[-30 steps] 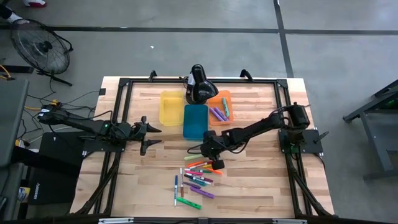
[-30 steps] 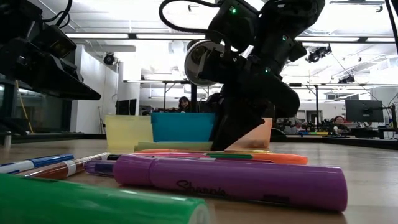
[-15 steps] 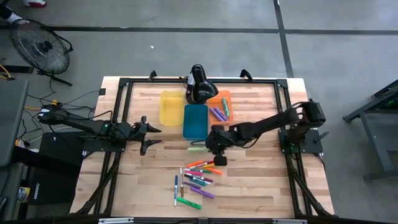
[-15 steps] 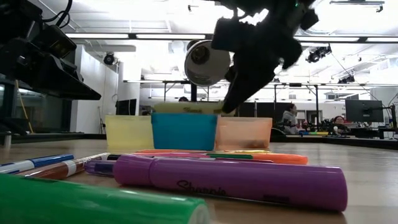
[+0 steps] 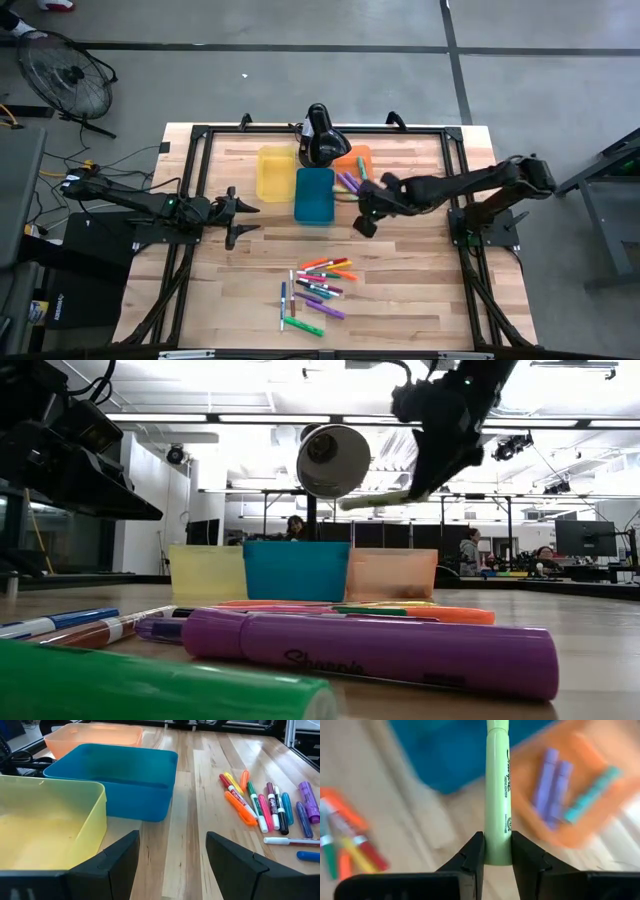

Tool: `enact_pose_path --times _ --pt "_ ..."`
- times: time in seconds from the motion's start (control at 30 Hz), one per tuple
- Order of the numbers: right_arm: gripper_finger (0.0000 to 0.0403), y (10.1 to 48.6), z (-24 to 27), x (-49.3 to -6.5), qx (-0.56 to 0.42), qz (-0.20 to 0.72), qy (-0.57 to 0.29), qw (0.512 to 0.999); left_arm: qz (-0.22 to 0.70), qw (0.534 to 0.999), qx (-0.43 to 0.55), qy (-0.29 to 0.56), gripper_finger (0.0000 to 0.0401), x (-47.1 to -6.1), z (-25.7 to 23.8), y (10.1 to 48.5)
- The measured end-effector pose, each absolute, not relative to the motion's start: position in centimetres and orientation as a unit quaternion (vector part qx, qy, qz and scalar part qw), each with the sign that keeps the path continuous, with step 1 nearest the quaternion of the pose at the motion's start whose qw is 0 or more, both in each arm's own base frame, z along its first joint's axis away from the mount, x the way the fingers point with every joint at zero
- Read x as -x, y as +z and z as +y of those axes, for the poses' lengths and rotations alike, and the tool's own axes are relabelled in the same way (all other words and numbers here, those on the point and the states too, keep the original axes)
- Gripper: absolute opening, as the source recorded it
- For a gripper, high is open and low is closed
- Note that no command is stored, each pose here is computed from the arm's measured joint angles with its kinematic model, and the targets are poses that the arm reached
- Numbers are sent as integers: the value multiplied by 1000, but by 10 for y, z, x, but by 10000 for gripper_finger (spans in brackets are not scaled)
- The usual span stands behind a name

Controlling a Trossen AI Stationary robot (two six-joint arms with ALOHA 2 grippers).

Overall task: Pick & Place Markers
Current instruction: Put the light green highlighter into the orange bin

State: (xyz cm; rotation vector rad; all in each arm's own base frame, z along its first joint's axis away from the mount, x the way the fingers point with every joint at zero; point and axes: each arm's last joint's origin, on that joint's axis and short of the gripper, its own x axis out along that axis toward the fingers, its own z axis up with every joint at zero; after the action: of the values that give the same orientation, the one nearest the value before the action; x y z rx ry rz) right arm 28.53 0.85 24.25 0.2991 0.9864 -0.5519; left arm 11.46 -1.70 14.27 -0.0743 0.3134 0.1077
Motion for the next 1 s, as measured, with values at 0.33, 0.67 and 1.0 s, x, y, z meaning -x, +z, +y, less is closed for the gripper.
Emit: enact_pose_path --times 0.33,0.67,1.0 --pt "65 244 -40 -269 -152 488 -348 786 135 989 43 49 224 -116 -17 146" --pt "65 244 -70 -263 -185 491 -361 771 141 988 42 49 224 -115 -17 145" --pt "65 246 -83 -267 -244 455 -358 778 139 988 42 48 224 -115 -17 146"
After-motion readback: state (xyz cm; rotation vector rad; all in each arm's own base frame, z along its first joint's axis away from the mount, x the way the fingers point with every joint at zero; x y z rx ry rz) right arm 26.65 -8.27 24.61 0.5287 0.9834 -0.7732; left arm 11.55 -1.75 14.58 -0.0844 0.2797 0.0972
